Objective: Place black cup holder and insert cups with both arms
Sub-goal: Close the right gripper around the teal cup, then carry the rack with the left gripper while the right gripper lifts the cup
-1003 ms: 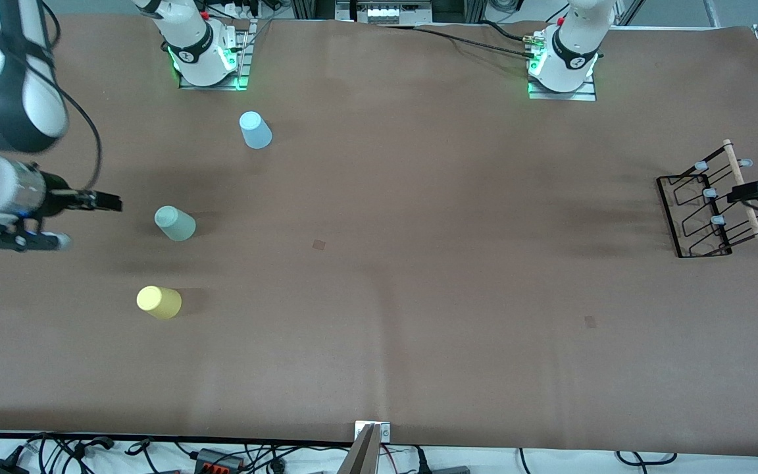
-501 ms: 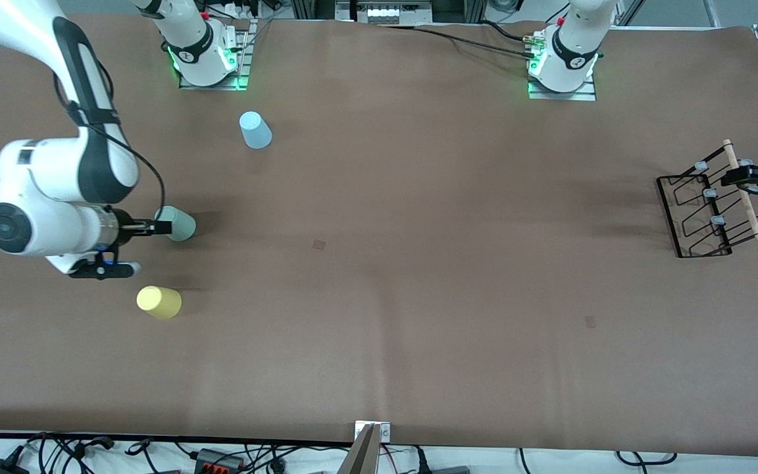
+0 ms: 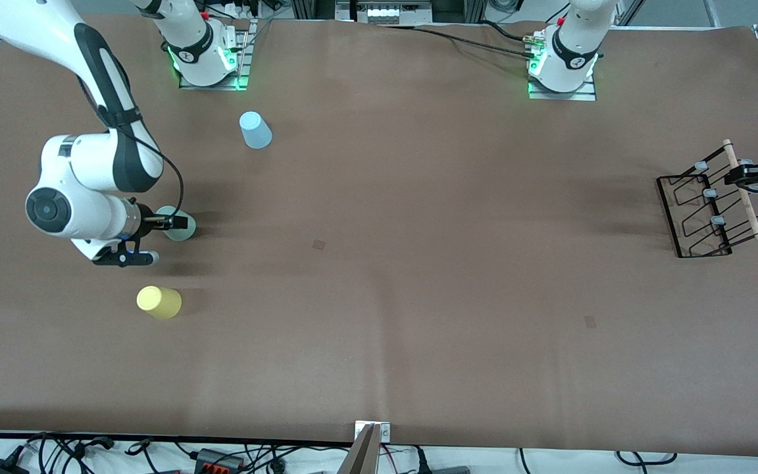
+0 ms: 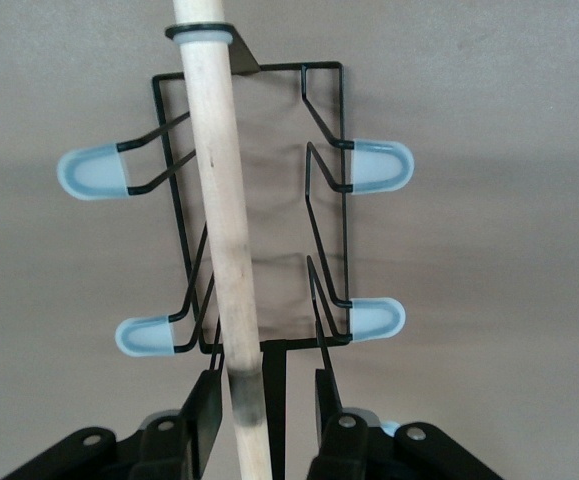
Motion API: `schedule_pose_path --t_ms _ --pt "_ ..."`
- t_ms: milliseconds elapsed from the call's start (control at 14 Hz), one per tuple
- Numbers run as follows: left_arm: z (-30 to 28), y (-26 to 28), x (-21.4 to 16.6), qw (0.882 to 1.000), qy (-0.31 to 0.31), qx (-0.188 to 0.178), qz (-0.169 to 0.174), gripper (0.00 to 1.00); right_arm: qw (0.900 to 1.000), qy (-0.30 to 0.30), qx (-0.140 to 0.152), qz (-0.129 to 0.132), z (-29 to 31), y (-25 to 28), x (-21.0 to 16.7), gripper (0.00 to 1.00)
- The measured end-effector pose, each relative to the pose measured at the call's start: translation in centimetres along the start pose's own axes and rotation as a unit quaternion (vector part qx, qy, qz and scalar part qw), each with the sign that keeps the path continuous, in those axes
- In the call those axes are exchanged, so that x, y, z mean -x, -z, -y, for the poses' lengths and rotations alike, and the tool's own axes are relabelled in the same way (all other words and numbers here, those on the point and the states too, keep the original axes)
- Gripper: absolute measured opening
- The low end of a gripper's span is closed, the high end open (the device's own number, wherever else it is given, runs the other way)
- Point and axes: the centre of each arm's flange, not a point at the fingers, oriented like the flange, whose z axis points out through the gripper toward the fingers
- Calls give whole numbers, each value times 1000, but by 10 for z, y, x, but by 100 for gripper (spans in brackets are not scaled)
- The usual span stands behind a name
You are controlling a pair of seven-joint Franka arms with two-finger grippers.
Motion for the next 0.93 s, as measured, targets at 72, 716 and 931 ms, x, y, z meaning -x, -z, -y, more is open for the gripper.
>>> schedule_pose_path --t_ms 72,716,931 --pt "0 -1 0 1000 0 0 -1 43 1000 -1 -1 -13 -1 -9 8 100" --pt "12 -10 5 1000 7 -1 1 27 1000 -21 -5 -22 -26 -44 25 100" --pt "13 -10 5 1000 7 -2 1 16 1000 -21 -5 -21 -25 -45 25 97"
